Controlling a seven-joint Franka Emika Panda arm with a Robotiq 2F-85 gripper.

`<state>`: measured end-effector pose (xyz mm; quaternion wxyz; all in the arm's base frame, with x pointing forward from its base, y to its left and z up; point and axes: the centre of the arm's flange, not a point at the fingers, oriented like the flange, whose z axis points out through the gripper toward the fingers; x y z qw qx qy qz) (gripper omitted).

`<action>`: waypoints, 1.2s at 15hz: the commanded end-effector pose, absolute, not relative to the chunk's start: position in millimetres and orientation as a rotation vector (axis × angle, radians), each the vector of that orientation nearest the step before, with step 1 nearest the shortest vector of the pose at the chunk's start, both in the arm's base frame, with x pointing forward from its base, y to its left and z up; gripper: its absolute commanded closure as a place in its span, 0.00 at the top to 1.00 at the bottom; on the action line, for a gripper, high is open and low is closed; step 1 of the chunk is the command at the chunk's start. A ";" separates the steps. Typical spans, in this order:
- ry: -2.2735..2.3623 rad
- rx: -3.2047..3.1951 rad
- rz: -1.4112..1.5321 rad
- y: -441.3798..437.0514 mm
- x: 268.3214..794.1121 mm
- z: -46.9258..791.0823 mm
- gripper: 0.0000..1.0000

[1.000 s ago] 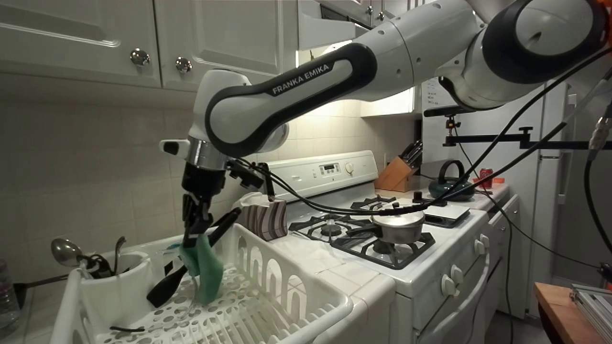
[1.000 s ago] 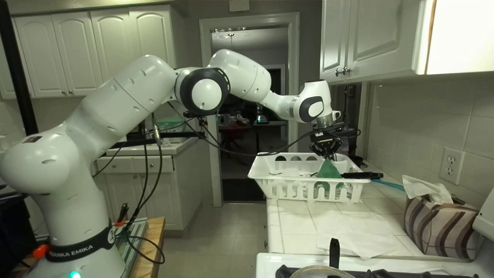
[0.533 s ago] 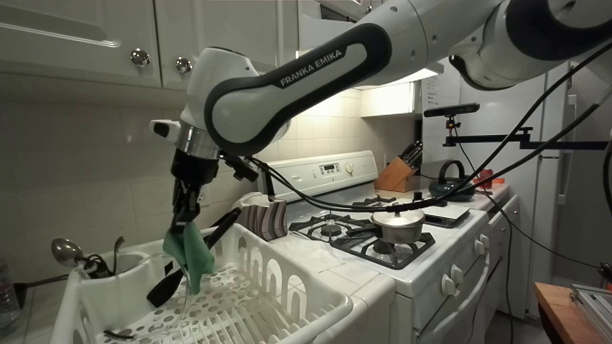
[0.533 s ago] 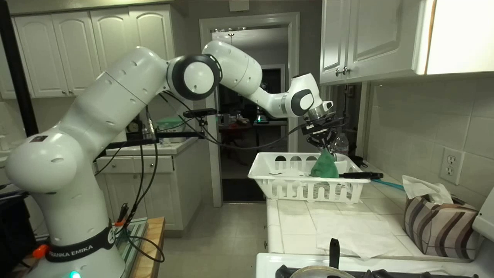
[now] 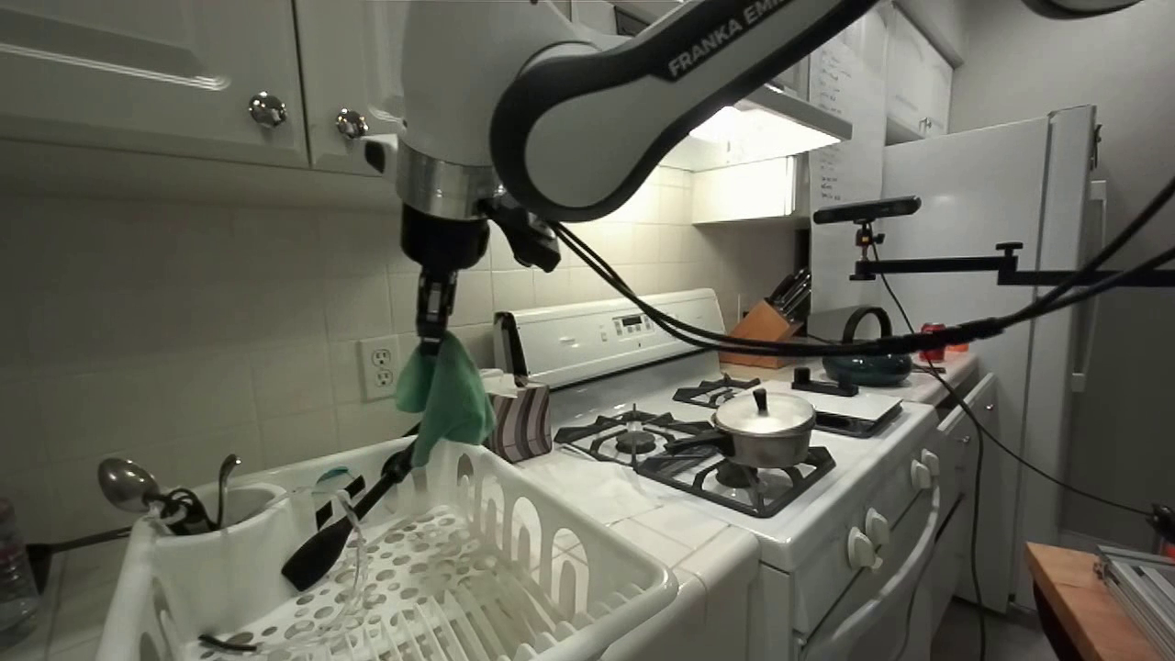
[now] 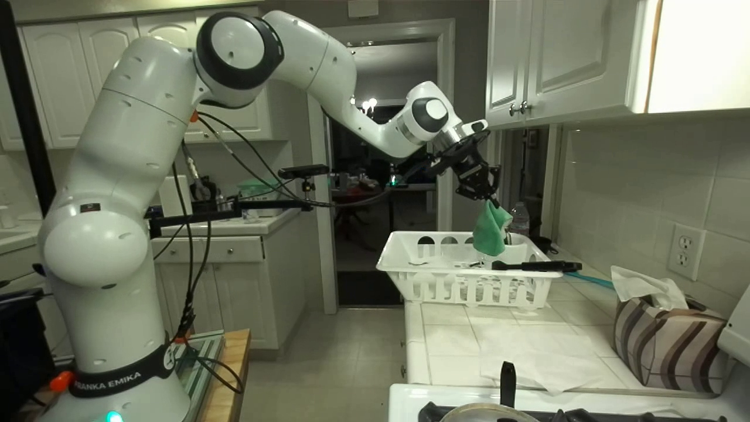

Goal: Put the on the pot then move the green cloth to the right

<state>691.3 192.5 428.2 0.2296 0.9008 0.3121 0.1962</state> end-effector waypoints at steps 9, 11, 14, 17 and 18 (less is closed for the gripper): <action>0.127 2.580 0.305 21.2 540.0 390.7 0.01; 0.201 2.586 0.463 -24.9 550.6 385.6 0.01; 0.319 2.586 0.644 -79.7 581.4 398.5 0.01; 0.470 2.590 0.819 -103.8 611.4 387.0 0.01; 0.525 2.589 0.875 -105.1 617.9 377.1 0.01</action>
